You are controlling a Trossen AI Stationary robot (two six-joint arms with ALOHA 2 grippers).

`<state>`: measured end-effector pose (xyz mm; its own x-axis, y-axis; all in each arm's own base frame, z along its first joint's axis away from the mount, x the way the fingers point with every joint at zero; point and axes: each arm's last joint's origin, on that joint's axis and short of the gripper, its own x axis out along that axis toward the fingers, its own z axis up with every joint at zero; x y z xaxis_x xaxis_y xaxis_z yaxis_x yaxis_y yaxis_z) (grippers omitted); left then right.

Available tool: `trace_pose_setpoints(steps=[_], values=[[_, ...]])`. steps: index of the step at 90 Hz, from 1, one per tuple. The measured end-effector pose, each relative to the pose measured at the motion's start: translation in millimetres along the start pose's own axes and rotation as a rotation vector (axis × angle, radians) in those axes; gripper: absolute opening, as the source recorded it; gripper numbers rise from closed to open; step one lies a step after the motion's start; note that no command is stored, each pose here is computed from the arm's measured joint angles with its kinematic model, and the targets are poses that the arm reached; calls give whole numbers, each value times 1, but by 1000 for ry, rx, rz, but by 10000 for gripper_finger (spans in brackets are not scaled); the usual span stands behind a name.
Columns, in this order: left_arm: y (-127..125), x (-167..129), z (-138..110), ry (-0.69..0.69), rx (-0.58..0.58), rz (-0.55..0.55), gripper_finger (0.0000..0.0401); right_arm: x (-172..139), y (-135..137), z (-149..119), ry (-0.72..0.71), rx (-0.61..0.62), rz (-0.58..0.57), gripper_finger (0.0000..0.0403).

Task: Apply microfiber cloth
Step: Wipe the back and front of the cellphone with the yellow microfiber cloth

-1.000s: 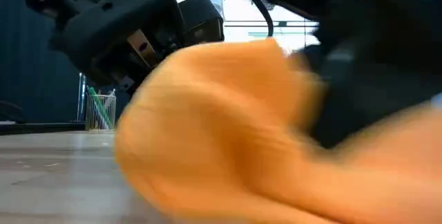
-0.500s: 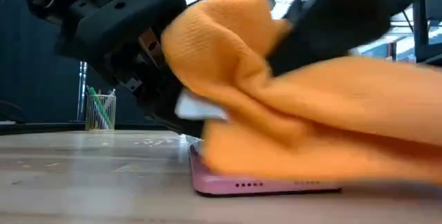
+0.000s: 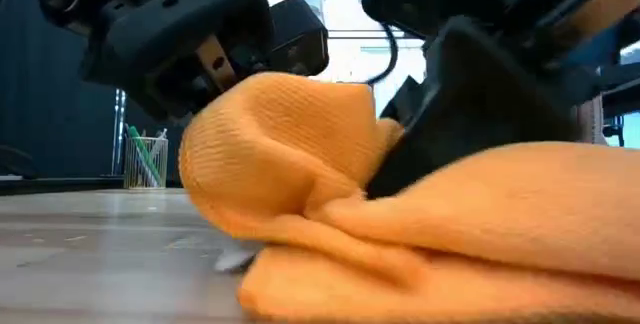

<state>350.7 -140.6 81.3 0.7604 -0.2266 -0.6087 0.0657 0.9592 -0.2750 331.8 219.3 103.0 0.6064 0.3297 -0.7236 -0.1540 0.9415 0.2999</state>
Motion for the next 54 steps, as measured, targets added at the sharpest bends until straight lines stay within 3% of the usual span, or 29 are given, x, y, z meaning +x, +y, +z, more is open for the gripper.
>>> trace_pose_setpoints(steps=[5, 13, 32, 54], values=[[0, 0, 0, 0, 0, 0, 6, -6, 4, -7, 110, 16, 50, 13], [0, 0, 0, 0, 0, -1, 6, -21, 8, -10, 188, 24, 21, 13], [-2, -5, 6, -14, 7, -15, 6, -88, 9, -14, 293, 40, -275, 13], [-23, -30, 36, -70, 43, -46, 6, -150, 16, -20, 330, 303, -414, 14]])
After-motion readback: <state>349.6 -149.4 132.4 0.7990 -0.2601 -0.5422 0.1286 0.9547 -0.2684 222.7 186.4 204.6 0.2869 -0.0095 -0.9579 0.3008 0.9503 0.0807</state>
